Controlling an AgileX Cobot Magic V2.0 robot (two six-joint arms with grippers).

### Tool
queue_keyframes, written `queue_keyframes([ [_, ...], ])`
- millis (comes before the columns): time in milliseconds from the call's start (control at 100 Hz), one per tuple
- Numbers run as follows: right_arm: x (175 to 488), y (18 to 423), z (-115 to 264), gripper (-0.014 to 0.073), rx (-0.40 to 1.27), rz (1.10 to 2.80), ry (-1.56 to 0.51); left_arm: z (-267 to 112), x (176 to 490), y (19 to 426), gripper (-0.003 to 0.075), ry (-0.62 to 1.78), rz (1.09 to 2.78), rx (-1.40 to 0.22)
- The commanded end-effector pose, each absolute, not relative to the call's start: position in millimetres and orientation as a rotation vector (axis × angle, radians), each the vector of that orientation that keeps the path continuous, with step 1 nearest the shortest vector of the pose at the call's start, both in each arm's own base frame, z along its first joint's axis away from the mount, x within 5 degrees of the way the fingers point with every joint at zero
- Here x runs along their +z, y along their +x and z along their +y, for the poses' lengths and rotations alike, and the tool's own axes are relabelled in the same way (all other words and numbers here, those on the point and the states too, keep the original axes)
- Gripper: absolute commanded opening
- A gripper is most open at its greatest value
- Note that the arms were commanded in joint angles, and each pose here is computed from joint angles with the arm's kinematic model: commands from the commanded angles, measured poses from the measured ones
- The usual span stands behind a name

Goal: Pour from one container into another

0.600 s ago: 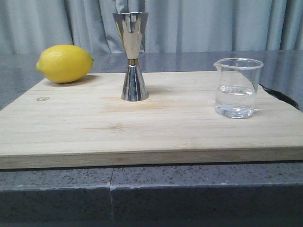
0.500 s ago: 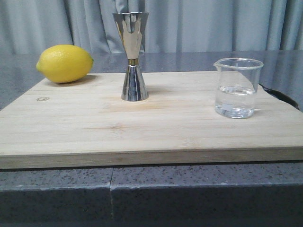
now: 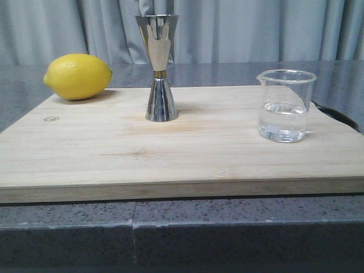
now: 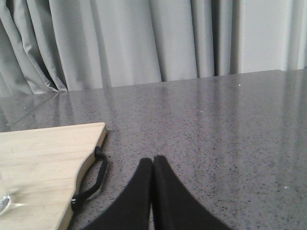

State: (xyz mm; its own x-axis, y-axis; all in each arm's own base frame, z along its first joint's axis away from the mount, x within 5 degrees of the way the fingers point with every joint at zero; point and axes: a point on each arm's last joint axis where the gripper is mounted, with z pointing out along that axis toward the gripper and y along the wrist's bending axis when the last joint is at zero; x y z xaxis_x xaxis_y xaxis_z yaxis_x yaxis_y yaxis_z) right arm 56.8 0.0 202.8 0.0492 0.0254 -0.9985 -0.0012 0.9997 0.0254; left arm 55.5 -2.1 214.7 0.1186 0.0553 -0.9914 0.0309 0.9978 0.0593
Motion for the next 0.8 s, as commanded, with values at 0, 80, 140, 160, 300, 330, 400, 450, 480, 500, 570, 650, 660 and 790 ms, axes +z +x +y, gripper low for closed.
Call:
queue_keyframes([
  [0,206.2,55.0,0.5,-0.0071,0.025,1.431,0.012,-1.6,221.0,52.4,-0.0019,0.061,1.360,0.021],
  [80,206.2,55.0,0.5,-0.0071,0.025,1.431,0.012,-1.6,221.0,52.4,-0.0019,0.061,1.360,0.021],
  [140,206.6,55.0,0.6,-0.0071,0.026,1.427,0.012,-1.6,221.0,52.4,-0.0019,0.061,1.360,0.021],
  [160,206.6,55.0,0.6,-0.0071,0.026,1.427,0.012,-1.6,221.0,52.4,-0.0019,0.061,1.360,0.021],
  [300,207.5,54.8,0.6,-0.0071,0.026,1.417,0.011,-1.5,221.4,52.4,-0.0019,0.053,1.356,0.014],
  [330,208.8,54.6,0.7,-0.0071,0.027,1.402,0.010,-1.3,221.4,52.4,-0.0019,0.041,1.356,0.002],
  [400,210.1,54.4,0.8,-0.0071,0.028,1.388,0.009,-0.7,222.5,52.1,-0.0019,-0.002,1.349,-0.040],
  [450,211.1,54.2,0.8,-0.0071,0.028,1.389,0.010,-0.5,223.2,52.0,-0.0019,-0.016,1.347,-0.054],
  [480,212.6,54.0,0.7,-0.0071,0.027,1.391,0.010,-0.5,224.8,51.7,-0.0019,-0.019,1.342,-0.058],
  [500,213.5,53.8,0.6,-0.0071,0.027,1.398,0.011,-0.5,225.7,51.5,-0.0019,-0.023,1.341,-0.062],
  [570,220.1,52.4,0.3,-0.0071,0.024,1.416,0.014,-0.5,231.4,50.2,-0.0019,-0.023,1.331,-0.065],
  [650,230.7,49.8,0.0,-0.0071,0.021,1.427,0.017,-0.7,241.0,47.8,-0.0019,-0.021,1.317,-0.067],
  [660,233.0,49.2,-0.1,-0.0071,0.021,1.427,0.018,-0.7,243.2,47.2,-0.0019,-0.021,1.312,-0.068],
  [790,252.3,45.3,-0.9,-0.0071,-0.008,1.441,0.004,-1.2,263.5,43.6,-0.0019,-0.015,1.307,-0.073],
])
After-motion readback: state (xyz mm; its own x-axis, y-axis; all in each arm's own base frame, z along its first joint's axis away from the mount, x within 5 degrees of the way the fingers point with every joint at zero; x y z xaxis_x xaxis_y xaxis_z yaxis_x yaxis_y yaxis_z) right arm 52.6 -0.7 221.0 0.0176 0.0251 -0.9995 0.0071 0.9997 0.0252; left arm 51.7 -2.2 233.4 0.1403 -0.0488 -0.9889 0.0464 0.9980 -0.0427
